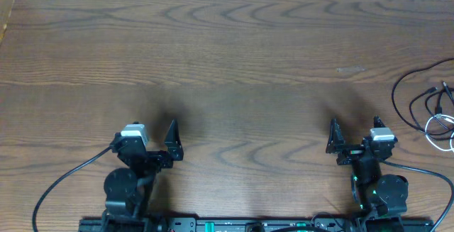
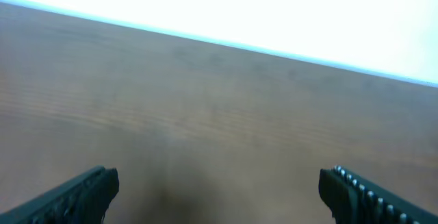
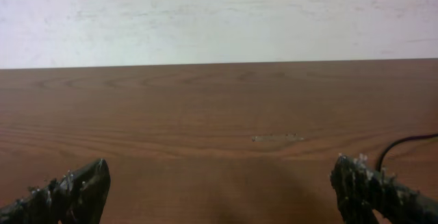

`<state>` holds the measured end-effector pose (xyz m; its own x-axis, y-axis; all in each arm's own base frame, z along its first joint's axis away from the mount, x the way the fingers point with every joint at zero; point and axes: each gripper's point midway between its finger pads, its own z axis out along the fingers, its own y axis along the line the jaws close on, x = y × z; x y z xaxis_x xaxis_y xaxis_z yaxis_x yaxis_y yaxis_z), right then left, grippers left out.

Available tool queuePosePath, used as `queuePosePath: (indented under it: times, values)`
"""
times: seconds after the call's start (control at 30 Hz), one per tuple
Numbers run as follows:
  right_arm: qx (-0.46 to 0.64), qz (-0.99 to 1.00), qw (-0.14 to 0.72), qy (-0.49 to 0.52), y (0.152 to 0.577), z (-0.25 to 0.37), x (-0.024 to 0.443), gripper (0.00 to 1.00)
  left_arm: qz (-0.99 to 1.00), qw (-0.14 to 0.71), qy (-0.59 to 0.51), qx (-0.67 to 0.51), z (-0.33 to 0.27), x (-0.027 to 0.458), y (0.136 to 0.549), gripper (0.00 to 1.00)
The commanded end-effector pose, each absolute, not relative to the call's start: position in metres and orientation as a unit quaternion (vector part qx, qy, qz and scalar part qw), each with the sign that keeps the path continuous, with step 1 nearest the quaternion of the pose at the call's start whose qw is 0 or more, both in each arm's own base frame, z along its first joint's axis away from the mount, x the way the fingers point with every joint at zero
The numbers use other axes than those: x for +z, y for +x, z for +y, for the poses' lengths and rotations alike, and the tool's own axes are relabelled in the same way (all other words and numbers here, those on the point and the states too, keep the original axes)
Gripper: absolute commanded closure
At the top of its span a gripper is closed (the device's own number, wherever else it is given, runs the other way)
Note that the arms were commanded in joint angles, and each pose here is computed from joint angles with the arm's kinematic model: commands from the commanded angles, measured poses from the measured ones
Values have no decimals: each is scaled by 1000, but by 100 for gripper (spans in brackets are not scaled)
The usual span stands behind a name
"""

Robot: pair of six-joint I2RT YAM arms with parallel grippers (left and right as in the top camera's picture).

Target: Untangle cables

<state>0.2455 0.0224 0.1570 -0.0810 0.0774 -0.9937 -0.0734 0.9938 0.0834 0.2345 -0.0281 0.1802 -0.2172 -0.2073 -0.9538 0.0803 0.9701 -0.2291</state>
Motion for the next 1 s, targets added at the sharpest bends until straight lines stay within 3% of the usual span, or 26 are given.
queuePosePath:
  times: [0.0,0.5,0.97]
  values:
    - [52,732,679,-4,245,23,157,1,746,656,-7,-114,-34,183,237,0]
    - [52,732,679,-4,245,23,157,1,618,773,138,-34,-51,223,236,1]
    - [52,732,679,-4,245,23,157,1,677,726,119,1,-36,188,244,1]
